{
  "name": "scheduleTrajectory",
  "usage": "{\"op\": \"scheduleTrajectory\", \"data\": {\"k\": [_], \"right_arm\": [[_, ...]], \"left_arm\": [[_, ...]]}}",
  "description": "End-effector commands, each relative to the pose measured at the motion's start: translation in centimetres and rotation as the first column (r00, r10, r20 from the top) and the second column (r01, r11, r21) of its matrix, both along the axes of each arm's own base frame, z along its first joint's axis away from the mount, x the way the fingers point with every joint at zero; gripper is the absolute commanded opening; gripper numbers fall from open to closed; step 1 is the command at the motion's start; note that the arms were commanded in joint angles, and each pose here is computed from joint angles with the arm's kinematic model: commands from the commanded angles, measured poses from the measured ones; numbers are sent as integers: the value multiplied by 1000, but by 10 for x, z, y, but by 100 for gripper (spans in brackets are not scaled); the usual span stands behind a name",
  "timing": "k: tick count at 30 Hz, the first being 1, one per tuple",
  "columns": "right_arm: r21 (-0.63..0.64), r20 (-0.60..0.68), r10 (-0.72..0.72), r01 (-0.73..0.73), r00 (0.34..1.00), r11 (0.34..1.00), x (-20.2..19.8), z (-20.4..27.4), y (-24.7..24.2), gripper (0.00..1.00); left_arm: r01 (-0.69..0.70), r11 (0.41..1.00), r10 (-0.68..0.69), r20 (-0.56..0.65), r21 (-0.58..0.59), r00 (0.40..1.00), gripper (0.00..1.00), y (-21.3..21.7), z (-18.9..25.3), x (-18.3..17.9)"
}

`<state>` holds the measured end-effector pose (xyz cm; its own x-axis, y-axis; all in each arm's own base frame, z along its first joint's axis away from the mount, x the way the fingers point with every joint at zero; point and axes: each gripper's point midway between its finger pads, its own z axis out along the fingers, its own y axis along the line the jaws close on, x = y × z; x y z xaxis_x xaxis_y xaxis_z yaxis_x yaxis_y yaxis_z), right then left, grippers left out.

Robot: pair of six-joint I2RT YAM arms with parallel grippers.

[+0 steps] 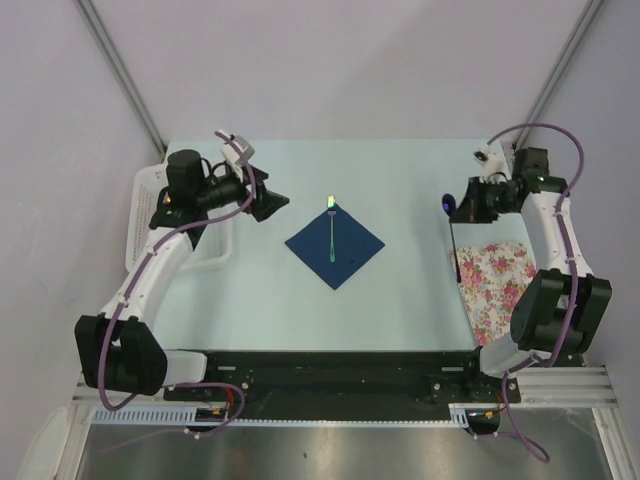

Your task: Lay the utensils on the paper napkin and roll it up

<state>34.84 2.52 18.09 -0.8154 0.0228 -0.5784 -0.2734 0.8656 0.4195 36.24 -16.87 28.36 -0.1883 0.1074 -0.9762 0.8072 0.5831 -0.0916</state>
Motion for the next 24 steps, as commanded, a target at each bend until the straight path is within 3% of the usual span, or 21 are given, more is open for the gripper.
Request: {"op": "scheduleTrajectory", "data": {"k": [1, 5, 11, 18, 24], "right_arm": [[200, 77, 275, -285, 958, 937, -14, 49, 89, 0], [228, 110, 493, -504, 863, 833, -40, 71, 156, 0], [279, 141, 685, -693, 715, 665, -86, 89, 226, 0], [285, 158, 797, -800, 582, 528, -130, 91, 265, 0], [301, 161, 841, -837, 517, 457, -151, 94, 279, 0]], "left_arm": [[219, 973, -230, 281, 69, 932, 100, -31, 34, -34], [337, 926, -377, 445, 169, 812, 100, -62, 43, -63], [371, 853, -519, 662, 367, 541, 100, -99, 42, -107], [400, 796, -597, 700, 454, 392, 98, -117, 28, -133], [425, 715, -687, 671, 555, 279, 87, -120, 3, -151]]}}
